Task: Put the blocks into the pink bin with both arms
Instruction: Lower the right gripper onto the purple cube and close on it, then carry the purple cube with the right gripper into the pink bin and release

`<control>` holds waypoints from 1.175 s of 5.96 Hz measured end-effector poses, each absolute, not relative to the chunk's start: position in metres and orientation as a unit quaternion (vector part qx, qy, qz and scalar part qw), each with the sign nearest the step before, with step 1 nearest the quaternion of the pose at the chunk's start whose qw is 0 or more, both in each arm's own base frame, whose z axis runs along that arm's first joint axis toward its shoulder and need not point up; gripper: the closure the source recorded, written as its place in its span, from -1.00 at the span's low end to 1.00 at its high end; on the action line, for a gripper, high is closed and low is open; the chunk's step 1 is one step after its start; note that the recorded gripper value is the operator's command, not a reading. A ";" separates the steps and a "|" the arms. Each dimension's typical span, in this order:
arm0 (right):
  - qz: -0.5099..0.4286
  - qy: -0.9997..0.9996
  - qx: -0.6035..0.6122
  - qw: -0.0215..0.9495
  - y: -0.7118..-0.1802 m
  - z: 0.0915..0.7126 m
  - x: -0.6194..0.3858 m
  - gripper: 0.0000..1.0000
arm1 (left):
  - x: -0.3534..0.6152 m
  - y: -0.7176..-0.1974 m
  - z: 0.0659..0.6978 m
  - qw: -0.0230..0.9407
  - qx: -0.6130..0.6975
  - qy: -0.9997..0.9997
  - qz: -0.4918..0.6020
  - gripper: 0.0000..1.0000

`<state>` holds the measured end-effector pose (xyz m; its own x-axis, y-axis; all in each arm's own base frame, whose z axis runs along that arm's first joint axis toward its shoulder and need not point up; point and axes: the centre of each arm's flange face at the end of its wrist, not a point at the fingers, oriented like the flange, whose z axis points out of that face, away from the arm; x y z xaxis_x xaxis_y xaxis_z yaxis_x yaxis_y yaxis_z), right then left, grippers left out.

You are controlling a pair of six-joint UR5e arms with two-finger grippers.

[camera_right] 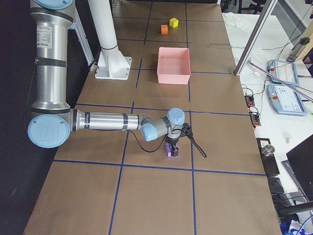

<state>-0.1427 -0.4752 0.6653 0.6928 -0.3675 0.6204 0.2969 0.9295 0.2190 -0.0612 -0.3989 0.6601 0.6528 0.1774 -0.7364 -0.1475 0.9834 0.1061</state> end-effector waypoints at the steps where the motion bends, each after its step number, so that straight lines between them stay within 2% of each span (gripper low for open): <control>1: -0.180 -0.345 0.044 0.920 -0.480 0.671 -0.150 -0.35 | -0.061 -0.399 0.660 0.909 0.018 0.407 0.090 -1.00; 2: -0.166 -0.342 0.033 0.924 -0.481 0.677 -0.153 0.91 | -0.061 -0.399 0.659 0.909 0.019 0.407 0.090 -1.00; 3: -0.150 -0.343 0.030 0.927 -0.480 0.679 -0.153 1.00 | -0.061 -0.399 0.658 0.908 0.020 0.408 0.091 -1.00; 4: -0.137 -0.350 0.041 0.926 -0.483 0.664 -0.154 1.00 | -0.061 -0.399 0.658 0.908 0.021 0.408 0.091 -1.00; 6: -0.115 -0.371 0.068 0.919 -0.482 0.549 -0.152 1.00 | -0.061 -0.399 0.657 0.908 0.021 0.408 0.092 -1.00; 7: -0.099 -0.372 0.056 0.921 -0.475 0.457 -0.151 1.00 | -0.061 -0.399 0.658 0.908 0.021 0.408 0.092 -1.00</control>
